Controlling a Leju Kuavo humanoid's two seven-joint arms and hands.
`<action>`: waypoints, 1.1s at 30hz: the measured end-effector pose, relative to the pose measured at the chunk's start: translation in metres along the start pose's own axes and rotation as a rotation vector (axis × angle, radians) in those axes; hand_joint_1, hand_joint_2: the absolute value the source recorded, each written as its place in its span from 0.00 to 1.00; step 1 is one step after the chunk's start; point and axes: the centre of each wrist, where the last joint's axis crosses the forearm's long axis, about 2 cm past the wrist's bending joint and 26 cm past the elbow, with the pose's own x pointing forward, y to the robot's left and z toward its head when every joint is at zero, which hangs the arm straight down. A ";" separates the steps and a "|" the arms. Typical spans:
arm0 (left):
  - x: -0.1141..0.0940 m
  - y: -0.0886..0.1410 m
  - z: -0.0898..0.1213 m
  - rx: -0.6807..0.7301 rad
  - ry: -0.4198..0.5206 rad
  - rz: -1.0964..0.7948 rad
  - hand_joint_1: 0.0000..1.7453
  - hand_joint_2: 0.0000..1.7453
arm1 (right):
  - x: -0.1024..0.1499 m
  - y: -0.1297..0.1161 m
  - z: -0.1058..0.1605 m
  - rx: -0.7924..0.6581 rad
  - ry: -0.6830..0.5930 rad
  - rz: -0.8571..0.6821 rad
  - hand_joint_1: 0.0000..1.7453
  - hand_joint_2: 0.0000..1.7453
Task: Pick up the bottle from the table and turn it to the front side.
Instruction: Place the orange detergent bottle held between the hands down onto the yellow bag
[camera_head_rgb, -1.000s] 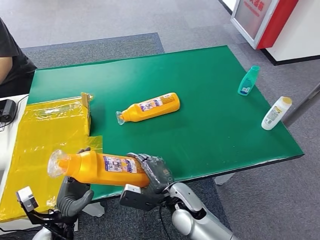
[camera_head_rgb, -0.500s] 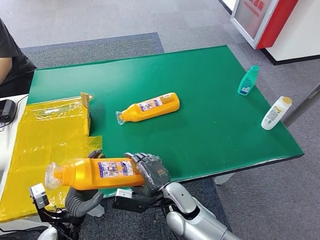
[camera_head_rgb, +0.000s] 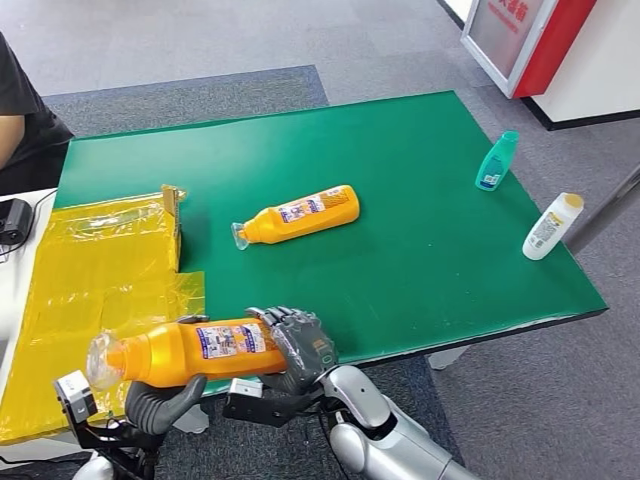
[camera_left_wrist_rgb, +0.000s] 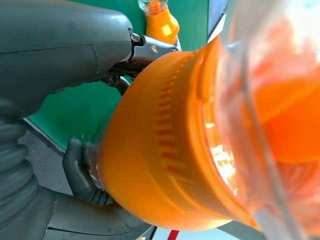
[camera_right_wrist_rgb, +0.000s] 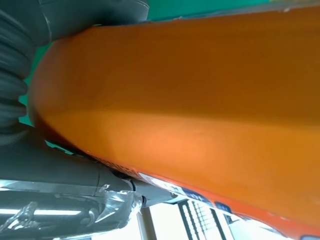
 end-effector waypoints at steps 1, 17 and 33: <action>0.000 0.000 0.000 0.000 0.000 0.000 1.00 1.00 | 0.000 0.000 0.000 0.000 0.000 0.000 0.97 1.00; 0.012 0.003 0.000 0.123 -0.039 -0.277 1.00 1.00 | 0.001 -0.001 0.010 -0.016 0.032 -0.058 0.00 1.00; 0.082 0.056 0.039 0.695 -0.132 -1.120 1.00 1.00 | -0.016 -0.019 0.099 -0.200 0.197 -0.190 0.00 1.00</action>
